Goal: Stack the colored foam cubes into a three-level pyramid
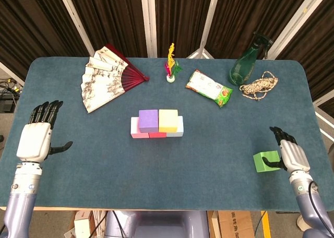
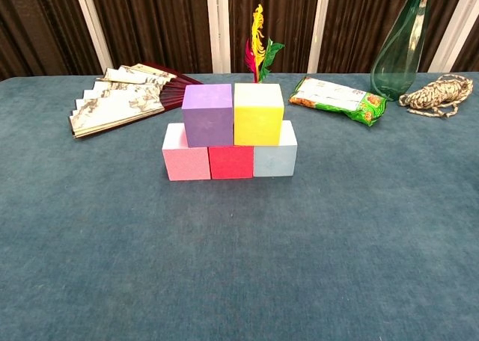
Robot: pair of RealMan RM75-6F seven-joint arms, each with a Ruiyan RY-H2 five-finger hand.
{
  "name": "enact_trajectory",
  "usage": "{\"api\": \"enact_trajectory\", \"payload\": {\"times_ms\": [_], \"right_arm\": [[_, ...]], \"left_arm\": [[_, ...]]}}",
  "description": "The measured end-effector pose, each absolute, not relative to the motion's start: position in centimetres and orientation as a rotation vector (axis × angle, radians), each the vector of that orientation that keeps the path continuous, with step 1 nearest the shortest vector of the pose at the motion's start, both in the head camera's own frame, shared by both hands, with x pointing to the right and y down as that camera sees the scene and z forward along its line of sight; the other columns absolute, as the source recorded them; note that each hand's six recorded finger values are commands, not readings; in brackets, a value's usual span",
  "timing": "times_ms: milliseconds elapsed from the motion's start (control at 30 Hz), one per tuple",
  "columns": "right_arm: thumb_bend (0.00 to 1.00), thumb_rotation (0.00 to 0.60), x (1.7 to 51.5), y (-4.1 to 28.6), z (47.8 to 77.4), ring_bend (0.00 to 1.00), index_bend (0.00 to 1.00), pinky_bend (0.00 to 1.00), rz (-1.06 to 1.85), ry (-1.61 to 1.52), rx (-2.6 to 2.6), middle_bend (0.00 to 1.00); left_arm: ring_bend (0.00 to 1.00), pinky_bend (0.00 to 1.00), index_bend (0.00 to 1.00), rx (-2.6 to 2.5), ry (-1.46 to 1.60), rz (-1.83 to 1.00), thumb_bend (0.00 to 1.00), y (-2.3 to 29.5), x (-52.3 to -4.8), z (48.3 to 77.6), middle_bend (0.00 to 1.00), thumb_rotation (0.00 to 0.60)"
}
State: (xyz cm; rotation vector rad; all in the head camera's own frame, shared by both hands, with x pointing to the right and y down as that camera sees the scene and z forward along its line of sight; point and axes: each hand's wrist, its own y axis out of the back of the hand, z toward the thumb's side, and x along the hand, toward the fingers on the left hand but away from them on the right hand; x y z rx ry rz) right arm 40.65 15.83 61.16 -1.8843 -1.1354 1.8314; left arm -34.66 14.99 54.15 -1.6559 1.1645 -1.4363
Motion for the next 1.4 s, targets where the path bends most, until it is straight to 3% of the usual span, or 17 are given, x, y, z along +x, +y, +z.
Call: {"api": "enact_trajectory", "payload": {"times_ms": [733, 1400], "right_arm": [[0.31, 0.6, 37.6, 17.4, 64.4, 0.0, 0.0, 0.0, 1.928, -1.059, -1.893, 0.0], [0.31, 0.6, 40.7, 18.4, 66.0, 0.0, 0.0, 0.0, 2.143, -1.006, -1.732, 0.0]], "left_arm": [[0.0, 0.0, 0.0, -1.674, 1.168, -1.44, 0.17, 15.1, -34.6, 54.7, 0.04, 0.6], [0.0, 0.0, 0.0, -1.68, 1.171, -1.45, 0.17, 15.1, -34.8, 54.9, 0.04, 0.6]]}}
